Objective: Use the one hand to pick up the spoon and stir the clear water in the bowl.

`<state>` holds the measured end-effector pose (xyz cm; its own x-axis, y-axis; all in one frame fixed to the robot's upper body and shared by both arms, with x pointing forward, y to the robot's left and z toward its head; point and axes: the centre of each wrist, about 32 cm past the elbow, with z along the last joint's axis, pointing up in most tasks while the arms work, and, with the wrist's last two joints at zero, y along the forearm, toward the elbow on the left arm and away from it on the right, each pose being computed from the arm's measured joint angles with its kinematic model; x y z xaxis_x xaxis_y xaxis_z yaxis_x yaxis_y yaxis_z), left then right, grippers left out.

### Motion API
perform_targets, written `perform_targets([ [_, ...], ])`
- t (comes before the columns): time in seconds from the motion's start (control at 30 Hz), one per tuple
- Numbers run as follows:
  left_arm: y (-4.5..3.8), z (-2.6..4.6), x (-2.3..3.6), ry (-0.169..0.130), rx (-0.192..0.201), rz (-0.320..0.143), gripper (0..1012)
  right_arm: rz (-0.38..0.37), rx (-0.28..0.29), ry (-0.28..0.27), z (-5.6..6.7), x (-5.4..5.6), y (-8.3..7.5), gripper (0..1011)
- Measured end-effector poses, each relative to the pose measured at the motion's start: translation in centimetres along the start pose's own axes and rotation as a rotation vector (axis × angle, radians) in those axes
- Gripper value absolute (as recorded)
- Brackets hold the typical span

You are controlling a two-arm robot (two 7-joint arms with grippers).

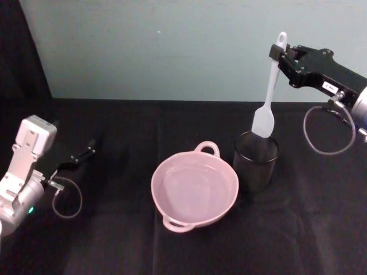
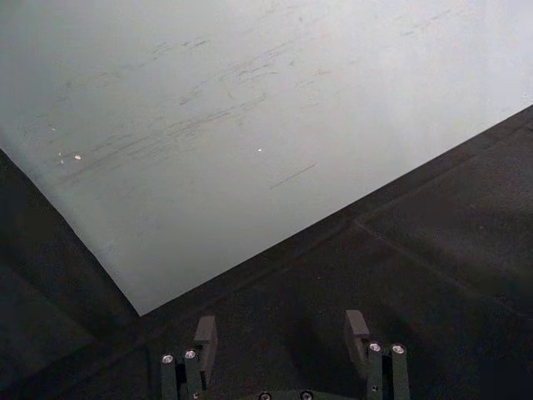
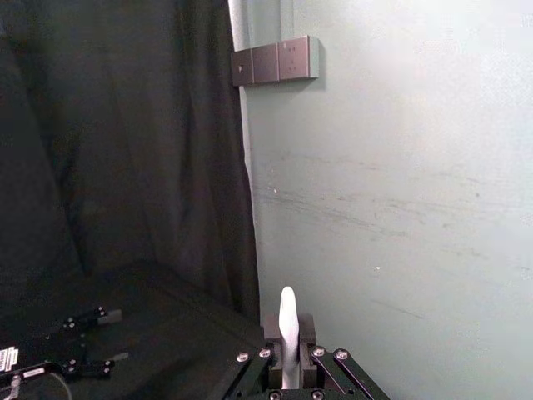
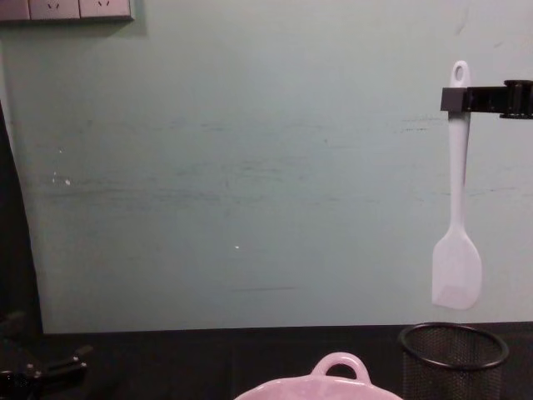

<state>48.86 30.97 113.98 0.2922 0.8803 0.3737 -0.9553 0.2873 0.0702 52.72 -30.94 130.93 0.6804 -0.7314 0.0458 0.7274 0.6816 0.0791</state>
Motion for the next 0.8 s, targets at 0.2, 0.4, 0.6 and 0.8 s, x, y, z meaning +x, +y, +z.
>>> perform_targets([
  [0.2, 0.00, 0.00, 0.00, 0.000, 0.000, 0.000, 1005, -0.001, 0.000, 0.001, -0.07, 0.03, -0.01, 114],
  [0.4, 0.00, 0.00, 0.00, 0.000, 0.000, 0.000, 1005, -0.001, 0.000, 0.002, -0.14, 0.04, 0.00, 113],
  [0.6, 0.00, 0.00, 0.00, 0.000, 0.000, 0.000, 1005, 0.000, 0.000, 0.004, -0.19, 0.03, 0.00, 114],
  [0.8, 0.00, 0.00, 0.00, 0.000, 0.000, 0.000, 1005, 0.000, 0.000, 0.005, -0.23, 0.02, 0.00, 113],
])
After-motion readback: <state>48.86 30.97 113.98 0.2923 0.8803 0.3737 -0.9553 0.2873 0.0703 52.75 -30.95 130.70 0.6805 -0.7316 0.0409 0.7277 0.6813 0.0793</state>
